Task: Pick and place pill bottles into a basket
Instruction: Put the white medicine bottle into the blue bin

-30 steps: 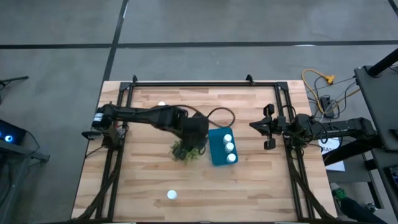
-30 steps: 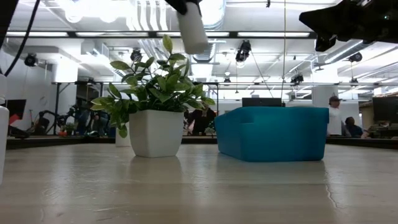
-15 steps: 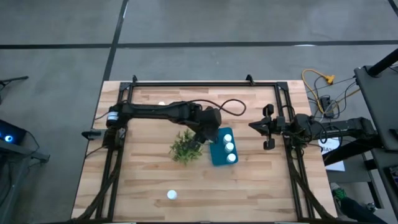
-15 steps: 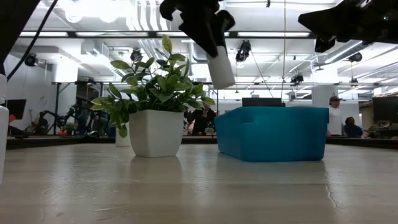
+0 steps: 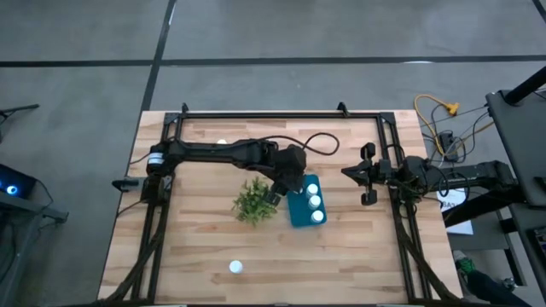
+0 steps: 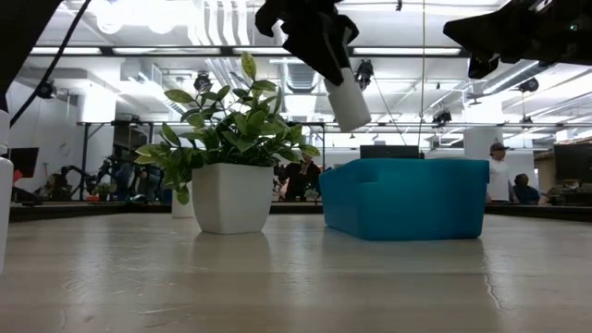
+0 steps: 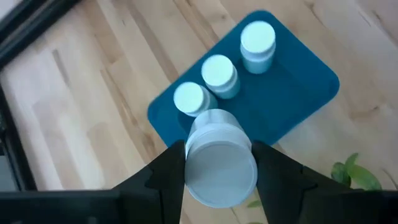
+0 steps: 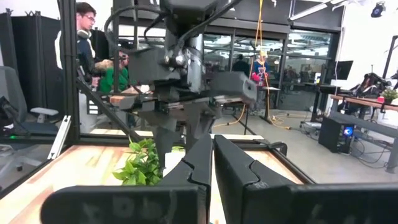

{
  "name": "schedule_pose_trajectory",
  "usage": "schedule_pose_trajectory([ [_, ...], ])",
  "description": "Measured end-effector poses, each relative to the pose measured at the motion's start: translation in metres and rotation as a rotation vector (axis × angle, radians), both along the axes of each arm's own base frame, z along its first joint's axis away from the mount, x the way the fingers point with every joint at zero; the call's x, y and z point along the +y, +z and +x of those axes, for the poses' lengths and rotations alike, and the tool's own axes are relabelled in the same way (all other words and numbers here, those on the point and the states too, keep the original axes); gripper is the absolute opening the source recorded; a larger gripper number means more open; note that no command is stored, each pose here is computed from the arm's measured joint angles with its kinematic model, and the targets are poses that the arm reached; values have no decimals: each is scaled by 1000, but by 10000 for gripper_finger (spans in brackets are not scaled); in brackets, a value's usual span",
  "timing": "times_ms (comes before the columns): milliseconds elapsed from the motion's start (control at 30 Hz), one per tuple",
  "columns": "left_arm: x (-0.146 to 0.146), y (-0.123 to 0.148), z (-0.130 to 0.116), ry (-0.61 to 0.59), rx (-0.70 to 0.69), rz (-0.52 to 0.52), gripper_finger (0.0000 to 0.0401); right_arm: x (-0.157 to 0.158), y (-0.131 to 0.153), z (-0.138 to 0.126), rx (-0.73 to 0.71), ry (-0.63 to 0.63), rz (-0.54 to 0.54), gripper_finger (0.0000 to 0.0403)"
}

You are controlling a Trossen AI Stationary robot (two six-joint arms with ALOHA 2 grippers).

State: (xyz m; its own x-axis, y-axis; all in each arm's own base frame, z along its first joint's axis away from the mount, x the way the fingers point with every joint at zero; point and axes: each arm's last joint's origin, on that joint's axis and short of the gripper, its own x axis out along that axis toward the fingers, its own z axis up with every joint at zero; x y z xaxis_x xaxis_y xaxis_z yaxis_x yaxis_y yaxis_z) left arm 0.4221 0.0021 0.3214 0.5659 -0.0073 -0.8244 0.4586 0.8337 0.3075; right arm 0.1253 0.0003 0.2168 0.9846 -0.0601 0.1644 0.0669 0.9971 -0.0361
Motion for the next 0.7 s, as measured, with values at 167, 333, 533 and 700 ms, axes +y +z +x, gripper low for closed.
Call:
schedule_pose_trajectory([
  [167,0,-13,0,3,27,-4,145,0,0,0,1,0,3,8],
  [333,1,-21,2,4,17,-3,145,0,0,0,4,1,2,9],
  [533,1,-28,10,4,-35,-3,145,0,-1,0,7,0,-3,8],
  [700,2,-38,18,9,-39,14,145,0,-1,0,13,0,-3,8],
])
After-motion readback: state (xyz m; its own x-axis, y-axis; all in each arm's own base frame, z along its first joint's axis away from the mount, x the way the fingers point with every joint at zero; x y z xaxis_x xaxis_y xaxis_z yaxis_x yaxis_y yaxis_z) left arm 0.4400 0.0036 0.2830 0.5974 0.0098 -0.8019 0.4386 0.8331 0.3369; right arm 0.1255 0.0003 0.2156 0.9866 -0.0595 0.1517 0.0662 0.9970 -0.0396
